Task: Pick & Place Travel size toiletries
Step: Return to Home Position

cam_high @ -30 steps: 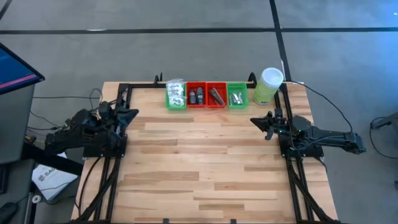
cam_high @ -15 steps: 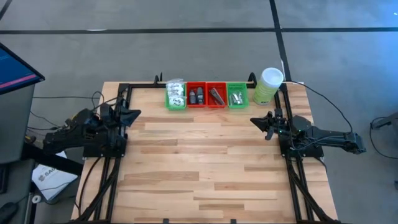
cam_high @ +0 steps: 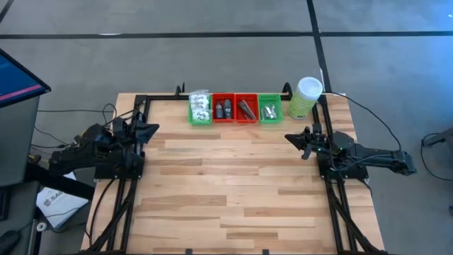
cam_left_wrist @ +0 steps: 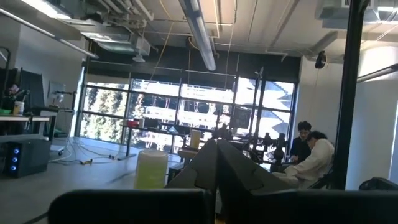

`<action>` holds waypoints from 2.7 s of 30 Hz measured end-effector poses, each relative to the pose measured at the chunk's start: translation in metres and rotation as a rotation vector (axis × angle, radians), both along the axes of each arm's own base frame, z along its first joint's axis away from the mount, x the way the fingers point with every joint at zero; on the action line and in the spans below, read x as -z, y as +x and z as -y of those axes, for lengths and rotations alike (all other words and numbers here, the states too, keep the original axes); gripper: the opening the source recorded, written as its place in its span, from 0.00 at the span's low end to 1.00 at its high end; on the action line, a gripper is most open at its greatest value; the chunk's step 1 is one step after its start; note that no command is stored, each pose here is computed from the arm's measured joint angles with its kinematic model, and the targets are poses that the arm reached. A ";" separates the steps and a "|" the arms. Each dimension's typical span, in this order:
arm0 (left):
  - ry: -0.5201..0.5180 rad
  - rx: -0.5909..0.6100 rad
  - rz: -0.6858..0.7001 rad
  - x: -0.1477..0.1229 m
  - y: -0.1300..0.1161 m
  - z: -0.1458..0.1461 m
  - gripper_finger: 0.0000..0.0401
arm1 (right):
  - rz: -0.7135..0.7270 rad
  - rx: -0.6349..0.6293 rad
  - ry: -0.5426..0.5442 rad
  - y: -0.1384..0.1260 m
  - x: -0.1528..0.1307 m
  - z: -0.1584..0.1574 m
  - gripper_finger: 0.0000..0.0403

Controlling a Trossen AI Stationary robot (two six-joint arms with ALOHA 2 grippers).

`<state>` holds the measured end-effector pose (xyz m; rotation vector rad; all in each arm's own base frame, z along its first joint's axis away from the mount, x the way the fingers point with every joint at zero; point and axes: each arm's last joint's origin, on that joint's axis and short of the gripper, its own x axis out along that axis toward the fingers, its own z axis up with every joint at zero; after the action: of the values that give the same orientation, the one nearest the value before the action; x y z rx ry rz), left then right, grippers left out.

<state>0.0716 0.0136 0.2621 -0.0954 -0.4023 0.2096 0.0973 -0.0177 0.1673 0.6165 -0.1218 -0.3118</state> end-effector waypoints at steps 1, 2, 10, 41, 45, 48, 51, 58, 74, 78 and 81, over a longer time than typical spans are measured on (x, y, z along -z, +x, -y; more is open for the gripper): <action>-0.004 0.001 0.004 0.000 0.000 0.000 0.00 | 0.000 0.000 0.000 0.000 0.000 0.000 0.00; -0.016 0.007 0.007 0.000 0.000 0.000 0.00 | 0.000 0.000 0.000 0.000 0.000 0.000 0.00; -0.044 0.017 -0.007 0.001 0.002 0.000 0.00 | 0.000 0.000 0.000 0.000 0.000 0.000 0.00; -0.207 0.050 -0.188 0.082 0.023 -0.004 0.00 | 0.000 0.000 0.000 0.000 0.000 0.000 0.00; -0.206 0.050 -0.186 0.082 0.023 -0.004 0.00 | 0.001 0.000 0.000 0.000 0.000 0.000 0.00; -0.206 0.050 -0.184 0.082 0.023 -0.004 0.00 | 0.000 0.000 0.000 0.000 0.000 0.000 0.00; -0.205 0.051 -0.181 0.081 0.023 -0.004 0.00 | 0.000 0.000 0.000 0.000 0.000 0.000 0.00; -0.204 0.051 -0.177 0.081 0.023 -0.004 0.00 | 0.000 0.000 0.000 0.000 0.000 0.000 0.00; -0.203 0.051 -0.172 0.080 0.023 -0.004 0.00 | 0.001 0.000 0.000 0.000 0.000 0.000 0.00; -0.202 0.051 -0.171 0.080 0.023 -0.004 0.00 | 0.000 0.000 0.000 0.000 0.000 0.000 0.00; -0.202 0.052 -0.170 0.080 0.023 -0.004 0.00 | 0.000 0.000 0.000 0.000 0.000 0.000 0.00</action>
<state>0.0942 0.0171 0.1819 -0.2846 -0.2077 0.2055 0.0973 -0.0177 0.1673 0.6165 -0.1223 -0.3117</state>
